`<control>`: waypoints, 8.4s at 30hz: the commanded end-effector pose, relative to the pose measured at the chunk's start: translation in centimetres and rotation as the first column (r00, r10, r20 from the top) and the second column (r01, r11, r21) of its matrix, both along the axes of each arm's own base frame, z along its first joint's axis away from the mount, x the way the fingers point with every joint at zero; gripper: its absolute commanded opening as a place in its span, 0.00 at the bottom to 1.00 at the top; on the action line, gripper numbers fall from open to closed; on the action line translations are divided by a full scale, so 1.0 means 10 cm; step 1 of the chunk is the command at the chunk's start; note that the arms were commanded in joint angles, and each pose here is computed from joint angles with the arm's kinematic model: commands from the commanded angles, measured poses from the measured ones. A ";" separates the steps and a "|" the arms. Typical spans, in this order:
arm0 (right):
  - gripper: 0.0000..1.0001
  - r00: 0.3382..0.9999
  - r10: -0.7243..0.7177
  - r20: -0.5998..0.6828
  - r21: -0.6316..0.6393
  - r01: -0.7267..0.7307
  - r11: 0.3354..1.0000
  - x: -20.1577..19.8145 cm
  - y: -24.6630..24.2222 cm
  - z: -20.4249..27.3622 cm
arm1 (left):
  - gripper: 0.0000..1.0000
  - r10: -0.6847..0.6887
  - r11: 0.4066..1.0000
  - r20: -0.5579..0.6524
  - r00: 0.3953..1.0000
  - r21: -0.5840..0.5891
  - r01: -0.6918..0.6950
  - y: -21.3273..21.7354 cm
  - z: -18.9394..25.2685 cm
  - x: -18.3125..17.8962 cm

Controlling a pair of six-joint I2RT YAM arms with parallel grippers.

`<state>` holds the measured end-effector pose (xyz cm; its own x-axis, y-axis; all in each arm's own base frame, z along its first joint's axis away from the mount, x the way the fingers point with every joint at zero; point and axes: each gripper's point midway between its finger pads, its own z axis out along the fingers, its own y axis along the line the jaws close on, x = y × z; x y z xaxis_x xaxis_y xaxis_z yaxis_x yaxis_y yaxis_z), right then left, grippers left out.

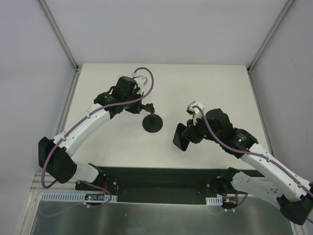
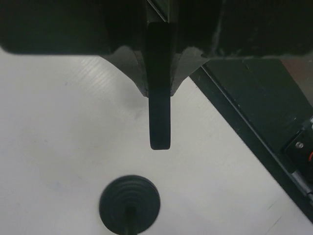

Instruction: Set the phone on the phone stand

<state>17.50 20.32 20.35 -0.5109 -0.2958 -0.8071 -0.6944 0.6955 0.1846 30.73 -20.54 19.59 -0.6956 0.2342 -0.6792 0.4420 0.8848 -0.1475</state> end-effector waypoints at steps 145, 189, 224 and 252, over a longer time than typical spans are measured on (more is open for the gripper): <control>0.01 0.841 0.390 0.376 0.652 -0.539 0.534 -1.01 0.99 1.28 | 0.61 -0.584 0.351 0.464 0.666 -0.595 0.723 -1.00 1.88 -2.16; 0.55 0.936 0.289 0.200 0.509 -0.352 0.785 -0.59 1.06 0.70 | 0.00 -0.501 0.548 0.319 0.804 -0.602 0.581 -0.90 1.74 -1.60; 0.86 0.942 -0.314 -0.117 0.052 0.322 0.945 0.39 1.08 0.28 | 0.00 0.312 0.939 0.606 0.732 -0.317 -0.137 0.86 1.58 -0.66; 0.40 0.892 -0.451 0.010 -0.157 0.447 0.881 0.65 1.22 0.14 | 0.00 0.359 0.921 0.607 0.710 -0.355 -0.162 0.93 1.39 -0.67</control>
<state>22.97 32.40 20.24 -0.6749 -0.1408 -0.7243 -0.2994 0.9494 0.0944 23.56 -11.38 30.13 -0.1730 -0.0512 -0.9836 0.2756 0.9562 -0.0983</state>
